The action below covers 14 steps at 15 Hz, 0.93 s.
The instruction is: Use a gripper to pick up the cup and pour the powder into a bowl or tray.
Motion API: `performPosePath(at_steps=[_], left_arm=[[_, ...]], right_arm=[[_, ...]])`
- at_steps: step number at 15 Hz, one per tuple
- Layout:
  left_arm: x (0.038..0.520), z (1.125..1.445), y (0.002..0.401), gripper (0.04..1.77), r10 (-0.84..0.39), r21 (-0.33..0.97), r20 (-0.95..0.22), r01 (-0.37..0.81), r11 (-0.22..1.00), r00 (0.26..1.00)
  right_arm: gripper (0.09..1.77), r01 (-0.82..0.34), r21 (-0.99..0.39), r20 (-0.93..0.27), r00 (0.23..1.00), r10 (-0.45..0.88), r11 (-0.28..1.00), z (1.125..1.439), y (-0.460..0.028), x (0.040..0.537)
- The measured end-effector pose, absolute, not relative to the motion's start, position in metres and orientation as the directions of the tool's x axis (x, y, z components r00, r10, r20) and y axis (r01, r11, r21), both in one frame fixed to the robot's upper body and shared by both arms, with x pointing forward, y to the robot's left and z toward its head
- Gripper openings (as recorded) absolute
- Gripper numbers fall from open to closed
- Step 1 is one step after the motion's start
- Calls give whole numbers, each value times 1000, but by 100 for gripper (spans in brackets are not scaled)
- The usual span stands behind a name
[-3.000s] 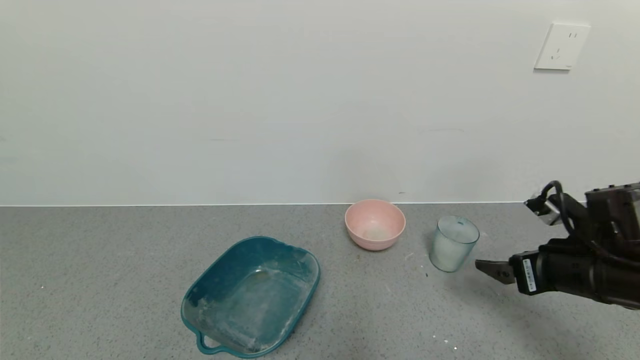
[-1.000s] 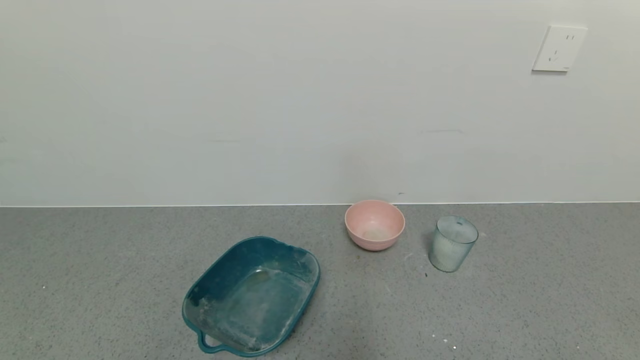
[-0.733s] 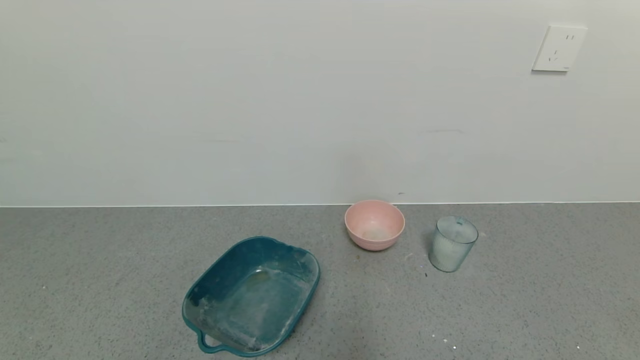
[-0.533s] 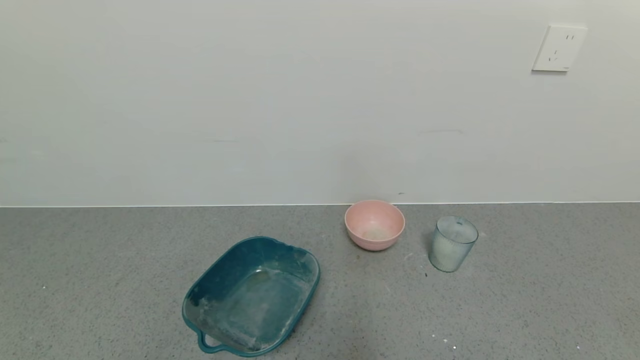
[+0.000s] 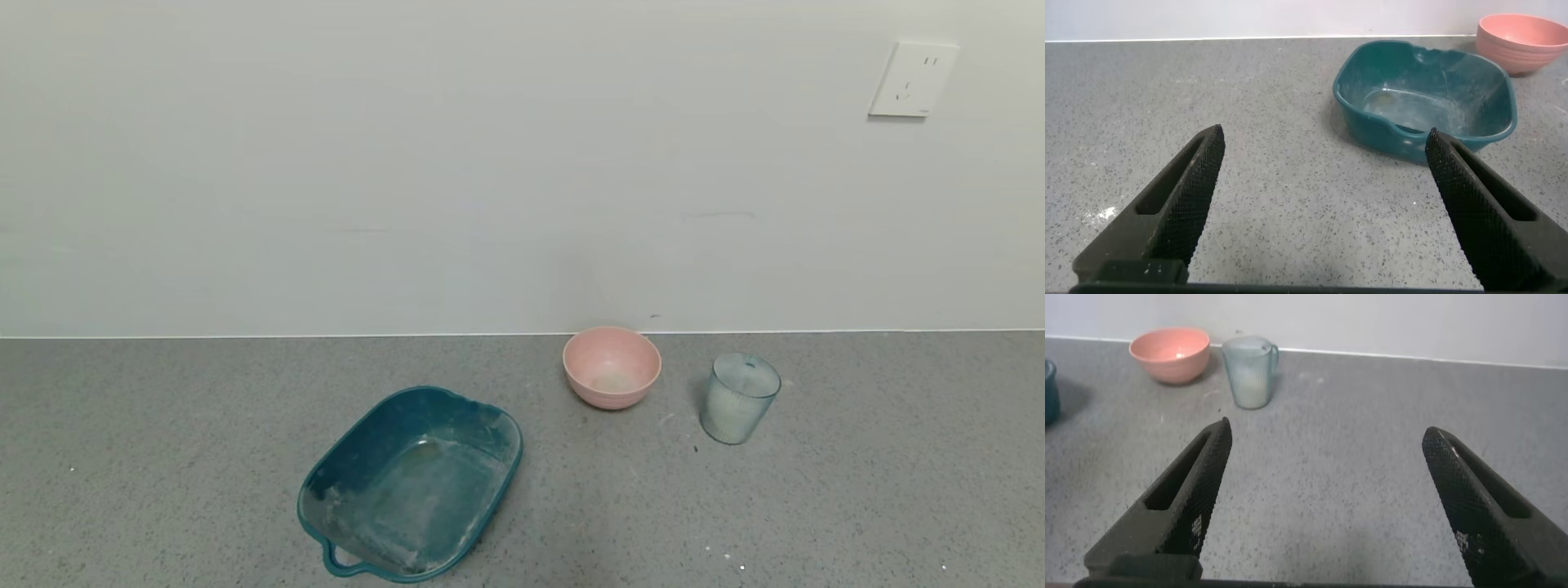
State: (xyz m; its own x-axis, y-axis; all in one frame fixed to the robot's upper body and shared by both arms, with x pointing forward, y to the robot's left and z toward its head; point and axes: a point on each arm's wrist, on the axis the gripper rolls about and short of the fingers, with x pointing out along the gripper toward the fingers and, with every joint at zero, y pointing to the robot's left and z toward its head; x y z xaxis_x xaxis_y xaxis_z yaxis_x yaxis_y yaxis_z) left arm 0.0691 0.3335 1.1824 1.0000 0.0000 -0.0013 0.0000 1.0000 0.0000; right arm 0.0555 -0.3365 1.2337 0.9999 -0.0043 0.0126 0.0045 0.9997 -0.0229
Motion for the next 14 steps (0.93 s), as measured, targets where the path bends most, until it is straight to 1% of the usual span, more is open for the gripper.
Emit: performPosePath(at_steps=[3,8,10,14], left_arm=[[69,1182,334,176,0,0,-1,0,1000,1000],[69,1182,334,176,0,0,-1,0,1000,1000],[69,1182,334,176,0,0,-1,0,1000,1000],[69,1182,334,176,0,0,-1,0,1000,1000]], right_arm=[[170,-3,-19,-13,1000,3,1000,1219,-337,61],[170,5,-20,-16,1000,-6,1000,1193,-337,65],[170,5,-22,0,1000,-5,1000,1187,-337,68],[170,2,-21,-7,1000,-2,1000,1182,-337,69]])
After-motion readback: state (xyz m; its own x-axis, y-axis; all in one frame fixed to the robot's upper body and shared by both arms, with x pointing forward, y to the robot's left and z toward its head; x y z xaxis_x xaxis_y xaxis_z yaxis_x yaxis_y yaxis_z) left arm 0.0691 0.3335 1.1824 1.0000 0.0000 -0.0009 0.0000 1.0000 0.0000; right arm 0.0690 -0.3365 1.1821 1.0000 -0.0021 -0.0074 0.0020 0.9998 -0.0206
